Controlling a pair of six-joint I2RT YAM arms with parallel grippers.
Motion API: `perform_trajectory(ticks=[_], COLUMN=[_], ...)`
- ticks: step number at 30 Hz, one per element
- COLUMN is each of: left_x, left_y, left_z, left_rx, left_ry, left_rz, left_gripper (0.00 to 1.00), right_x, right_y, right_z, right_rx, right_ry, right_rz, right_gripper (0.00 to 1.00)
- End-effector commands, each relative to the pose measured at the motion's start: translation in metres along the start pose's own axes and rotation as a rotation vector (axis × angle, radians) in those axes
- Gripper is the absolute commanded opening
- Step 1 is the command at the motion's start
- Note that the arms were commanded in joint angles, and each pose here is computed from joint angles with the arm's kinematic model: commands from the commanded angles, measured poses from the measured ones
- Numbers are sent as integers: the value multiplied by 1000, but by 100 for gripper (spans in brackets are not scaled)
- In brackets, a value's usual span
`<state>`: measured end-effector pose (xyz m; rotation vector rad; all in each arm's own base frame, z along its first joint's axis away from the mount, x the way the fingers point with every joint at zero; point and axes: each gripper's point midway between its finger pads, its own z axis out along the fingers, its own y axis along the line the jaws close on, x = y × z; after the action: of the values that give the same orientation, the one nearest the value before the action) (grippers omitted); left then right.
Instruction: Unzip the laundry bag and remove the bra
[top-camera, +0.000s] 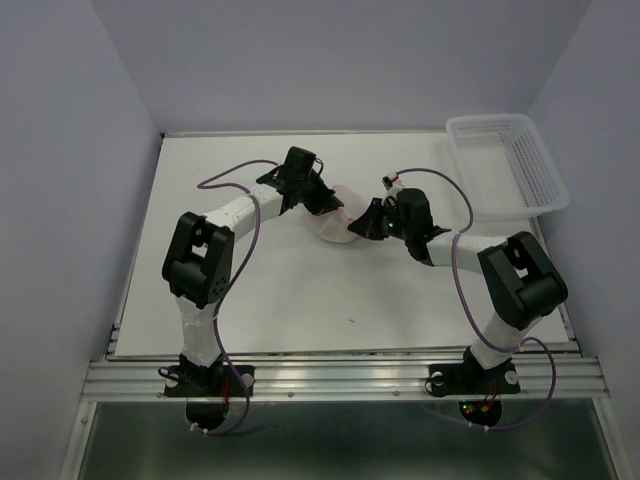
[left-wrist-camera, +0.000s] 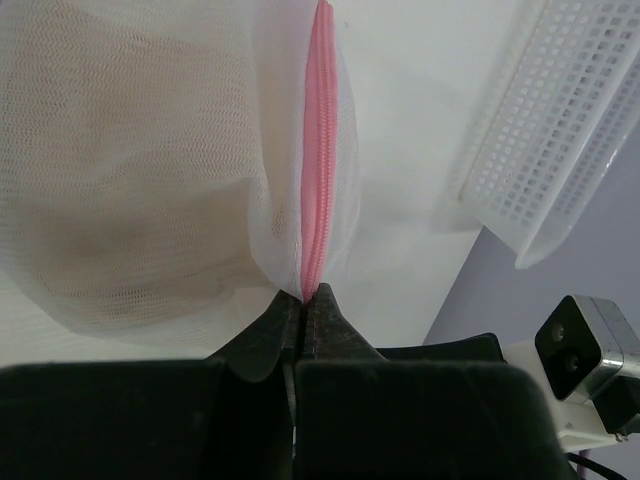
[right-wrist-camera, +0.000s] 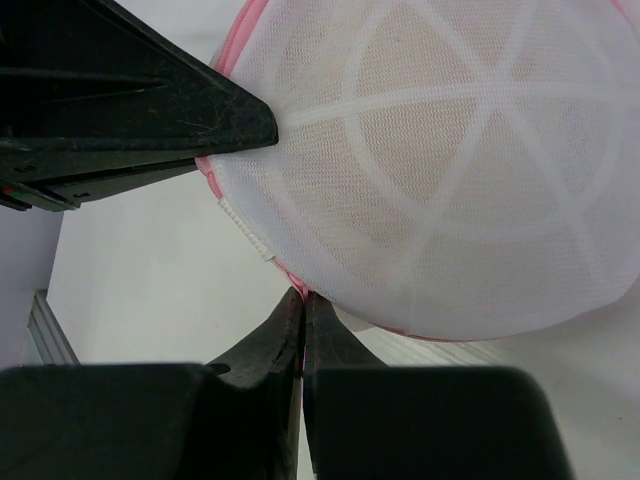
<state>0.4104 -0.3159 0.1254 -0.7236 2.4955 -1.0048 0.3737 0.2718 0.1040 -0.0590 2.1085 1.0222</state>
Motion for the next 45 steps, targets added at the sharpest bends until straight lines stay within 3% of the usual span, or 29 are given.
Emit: perform_trajectory(ticks=[1,10,16,26,31,42,45], left_x=[-17,-50,-64,-75,-58,-22,-22], left_y=[-10,1,10,-16,-48,-61,-65], left_z=[-23,-29,-29,-34,-36,-30,-31], left_rx=[38,21,-7,31,108,124,122], left_ry=[-31,-36,-1,-34,-23,8,-8], left_rz=[28,98,279,505,717,835,842], left_gripper=[0,0,0,0,0,0,0], right_x=[-6,3,15,24,27,18,19], right_y=[-5,-26,-42,-10,7,10,11], right_z=[-2,-12,-26,-32,-33,-24,-23], right_rx=[47,125,164,-20,-118,-121,-133], right_ry=[-8,17,69,200,288,289,303], right_rz=[-77,-128,-124,-203,-242,-239,-228], right_gripper=[1,1,1,1,2,6,16])
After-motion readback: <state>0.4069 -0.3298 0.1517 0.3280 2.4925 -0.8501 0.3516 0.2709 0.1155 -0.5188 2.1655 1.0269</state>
